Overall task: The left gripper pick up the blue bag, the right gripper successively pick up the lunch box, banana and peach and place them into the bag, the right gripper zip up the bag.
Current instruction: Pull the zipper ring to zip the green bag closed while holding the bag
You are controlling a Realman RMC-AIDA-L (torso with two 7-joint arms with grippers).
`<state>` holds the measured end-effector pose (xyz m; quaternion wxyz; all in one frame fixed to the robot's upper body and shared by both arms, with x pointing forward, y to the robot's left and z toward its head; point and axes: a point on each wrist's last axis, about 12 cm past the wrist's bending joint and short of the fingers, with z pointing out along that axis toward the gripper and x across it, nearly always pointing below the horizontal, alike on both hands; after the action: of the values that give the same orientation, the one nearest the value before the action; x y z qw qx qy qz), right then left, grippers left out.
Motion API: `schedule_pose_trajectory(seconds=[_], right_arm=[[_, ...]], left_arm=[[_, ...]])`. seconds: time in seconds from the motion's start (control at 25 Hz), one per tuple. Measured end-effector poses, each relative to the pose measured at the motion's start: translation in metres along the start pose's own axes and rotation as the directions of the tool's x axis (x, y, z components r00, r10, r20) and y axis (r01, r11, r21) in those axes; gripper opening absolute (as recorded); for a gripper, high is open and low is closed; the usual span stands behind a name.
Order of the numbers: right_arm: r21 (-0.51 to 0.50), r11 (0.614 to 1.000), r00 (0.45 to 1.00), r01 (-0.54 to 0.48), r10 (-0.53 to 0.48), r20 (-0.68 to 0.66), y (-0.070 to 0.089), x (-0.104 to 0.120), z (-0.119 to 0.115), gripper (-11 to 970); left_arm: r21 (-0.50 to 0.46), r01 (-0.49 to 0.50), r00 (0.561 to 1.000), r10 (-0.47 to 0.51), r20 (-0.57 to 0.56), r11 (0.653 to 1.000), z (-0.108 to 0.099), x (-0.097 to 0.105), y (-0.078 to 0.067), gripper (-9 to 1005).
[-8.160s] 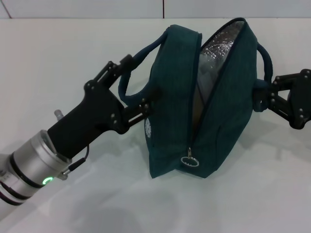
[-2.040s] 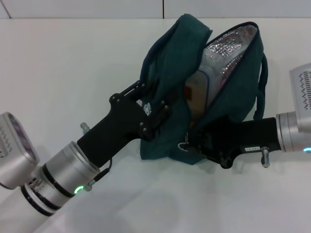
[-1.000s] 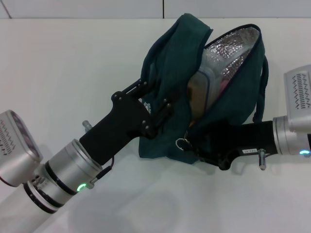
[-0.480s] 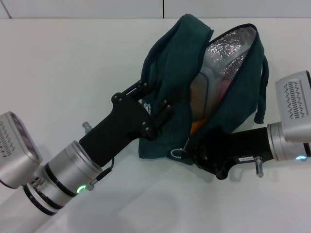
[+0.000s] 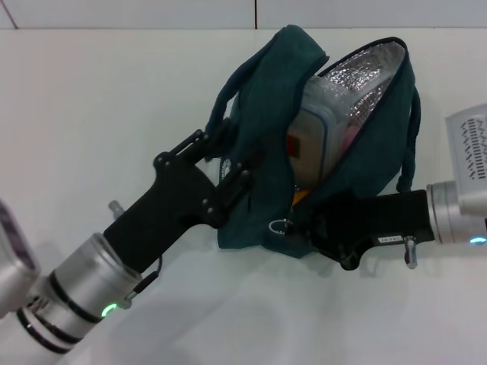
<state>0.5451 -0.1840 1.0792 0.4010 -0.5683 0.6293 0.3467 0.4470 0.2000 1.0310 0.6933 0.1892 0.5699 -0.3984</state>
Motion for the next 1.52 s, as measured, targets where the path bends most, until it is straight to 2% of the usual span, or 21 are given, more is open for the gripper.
schedule_pose_trajectory(seconds=[0.12, 0.24, 0.36, 0.64, 0.92, 1.16, 1.52], right_arm=[[0.009, 1.000, 1.000, 0.000, 0.000, 0.017, -0.002, -0.003, -0.003, 13], [0.013, 1.000, 0.999, 0.001, -0.002, 0.032, -0.003, -0.005, -0.006, 13], [0.019, 1.000, 0.999, 0.012, -0.013, 0.044, -0.002, -0.008, -0.008, 13], [0.042, 0.999, 0.997, 0.032, -0.035, 0.075, -0.002, -0.013, -0.017, 12], [0.060, 0.998, 0.994, 0.019, -0.025, 0.111, -0.006, -0.015, -0.027, 12], [0.059, 0.998, 0.993, 0.009, -0.016, 0.120, -0.007, -0.016, -0.028, 11], [0.031, 0.999, 0.987, -0.031, 0.026, 0.159, -0.001, -0.013, -0.030, 10]], left_arm=[[-0.028, -0.019, 1.000, 0.020, 0.009, 0.999, -0.009, -0.001, 0.000, 454], [-0.083, -0.020, 1.000, 0.021, 0.009, 0.996, -0.019, 0.000, 0.001, 520], [-0.099, -0.023, 1.000, 0.022, -0.011, 0.995, -0.025, 0.002, 0.002, 586], [-0.076, -0.045, 0.994, 0.037, -0.106, 0.996, -0.041, 0.011, -0.001, 761], [-0.068, -0.069, 0.984, 0.057, -0.169, 0.995, -0.049, 0.016, 0.000, 748], [-0.071, -0.061, 0.965, 0.040, -0.259, 0.996, -0.035, 0.029, 0.004, 745], [-0.057, -0.053, 0.962, 0.036, -0.270, 0.997, -0.027, 0.031, 0.002, 741]])
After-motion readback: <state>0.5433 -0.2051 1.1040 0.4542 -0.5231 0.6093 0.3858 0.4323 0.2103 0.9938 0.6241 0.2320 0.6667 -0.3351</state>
